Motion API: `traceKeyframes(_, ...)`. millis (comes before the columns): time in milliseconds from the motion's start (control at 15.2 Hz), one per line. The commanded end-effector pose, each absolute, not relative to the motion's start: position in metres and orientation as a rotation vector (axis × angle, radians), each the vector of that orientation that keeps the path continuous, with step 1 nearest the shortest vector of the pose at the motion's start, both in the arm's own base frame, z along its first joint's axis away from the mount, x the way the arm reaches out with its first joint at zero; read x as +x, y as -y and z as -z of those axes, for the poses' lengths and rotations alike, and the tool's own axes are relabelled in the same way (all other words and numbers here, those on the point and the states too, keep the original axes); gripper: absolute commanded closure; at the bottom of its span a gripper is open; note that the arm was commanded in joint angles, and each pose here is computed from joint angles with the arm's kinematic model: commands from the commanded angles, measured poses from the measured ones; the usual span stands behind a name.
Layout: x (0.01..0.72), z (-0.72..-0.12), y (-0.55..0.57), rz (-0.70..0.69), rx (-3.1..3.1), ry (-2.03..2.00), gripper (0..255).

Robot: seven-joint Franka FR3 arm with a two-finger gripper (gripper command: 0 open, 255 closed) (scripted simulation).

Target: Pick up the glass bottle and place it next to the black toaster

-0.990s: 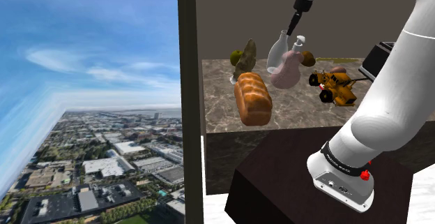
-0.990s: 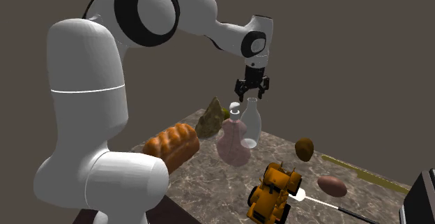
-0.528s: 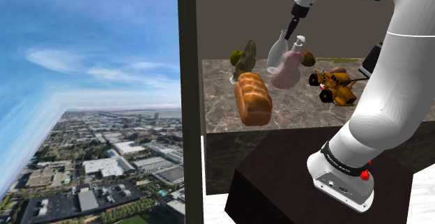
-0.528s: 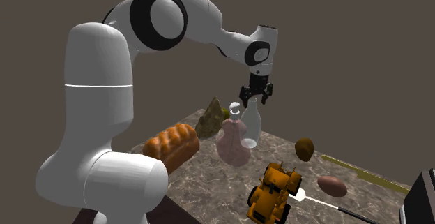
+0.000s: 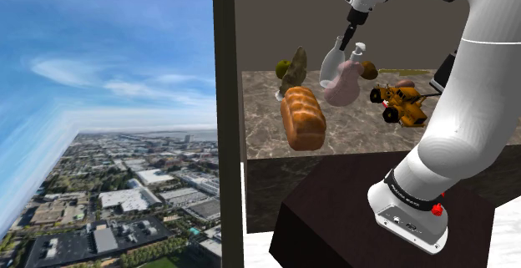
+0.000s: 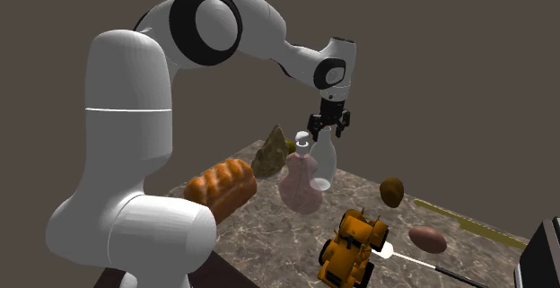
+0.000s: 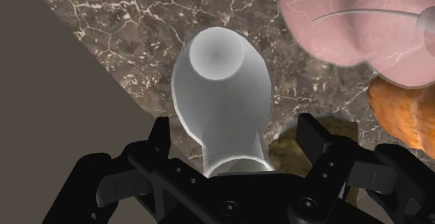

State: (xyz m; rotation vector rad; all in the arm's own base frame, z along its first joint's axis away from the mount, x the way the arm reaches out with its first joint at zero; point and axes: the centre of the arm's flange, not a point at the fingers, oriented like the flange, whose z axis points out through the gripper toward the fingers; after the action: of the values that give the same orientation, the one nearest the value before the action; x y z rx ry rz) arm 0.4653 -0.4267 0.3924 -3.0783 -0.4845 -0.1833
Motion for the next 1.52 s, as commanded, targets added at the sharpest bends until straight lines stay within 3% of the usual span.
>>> traceKeyframes(0, 0.465, -0.392, 0.427, 0.183, -3.078, 0.484, 0)
traceKeyframes(66, 0.465, -0.392, 0.427, 0.183, -3.078, 0.484, 0)
traceKeyframes(132, 0.465, -0.392, 0.427, 0.183, -3.078, 0.484, 255)
traceKeyframes(726, 0.465, -0.392, 0.427, 0.183, -3.078, 0.484, 255)
traceKeyframes(1452, 0.465, -0.450, 0.427, 0.183, -3.078, 0.484, 255)
